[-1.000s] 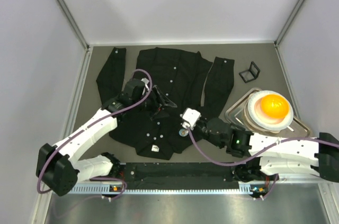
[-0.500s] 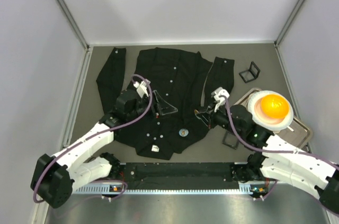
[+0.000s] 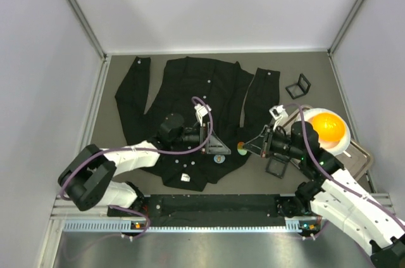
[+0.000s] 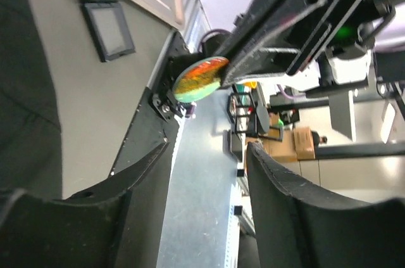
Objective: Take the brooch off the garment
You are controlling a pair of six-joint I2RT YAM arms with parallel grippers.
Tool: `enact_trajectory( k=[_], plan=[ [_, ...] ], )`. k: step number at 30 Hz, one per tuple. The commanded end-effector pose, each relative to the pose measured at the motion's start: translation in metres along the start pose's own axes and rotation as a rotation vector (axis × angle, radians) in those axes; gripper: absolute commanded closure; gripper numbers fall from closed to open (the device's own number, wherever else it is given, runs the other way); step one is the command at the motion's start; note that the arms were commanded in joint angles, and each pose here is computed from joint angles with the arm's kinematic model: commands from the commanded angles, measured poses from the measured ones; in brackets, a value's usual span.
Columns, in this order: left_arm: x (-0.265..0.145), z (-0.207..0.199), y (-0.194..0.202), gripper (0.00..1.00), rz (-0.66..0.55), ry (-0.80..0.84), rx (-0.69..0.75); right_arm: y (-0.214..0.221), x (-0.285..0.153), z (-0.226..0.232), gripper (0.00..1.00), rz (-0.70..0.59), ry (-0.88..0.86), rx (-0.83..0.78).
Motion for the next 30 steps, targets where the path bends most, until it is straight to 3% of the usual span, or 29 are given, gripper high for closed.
enact_trajectory(
  k=[1, 12, 18, 28, 30],
  plan=[
    [0.002, -0.041, -0.002, 0.47, -0.017, 0.202, 0.216, -0.009, -0.012, 0.029, 1.00, 0.017, -0.114, 0.049],
    [0.018, -0.037, -0.005, 0.40, -0.004, 0.195, 0.203, -0.011, -0.016, 0.052, 1.00, 0.001, -0.255, 0.104],
    [0.020, -0.055, -0.006, 0.60, -0.007, 0.269, 0.219, -0.010, -0.014, 0.050, 1.00, -0.001, -0.260, 0.105],
    [0.017, -0.060, -0.003, 0.73, 0.007, 0.275, 0.222, -0.012, -0.013, 0.044, 1.00, -0.027, -0.239, 0.107],
    [0.016, -0.061, -0.003, 0.80, 0.005, 0.278, 0.226, -0.012, -0.013, 0.044, 1.00, -0.025, -0.241, 0.109]
  ],
)
Point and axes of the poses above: each gripper's point midway between its finger pads, its own x axis out along the fingers, its own z axis along the line the jaws close on, y = z × x, the point moved 1 cm from there along -x, back along the fingers, and after that the axes turned 3 degrees about x, right-handed, at the moved point
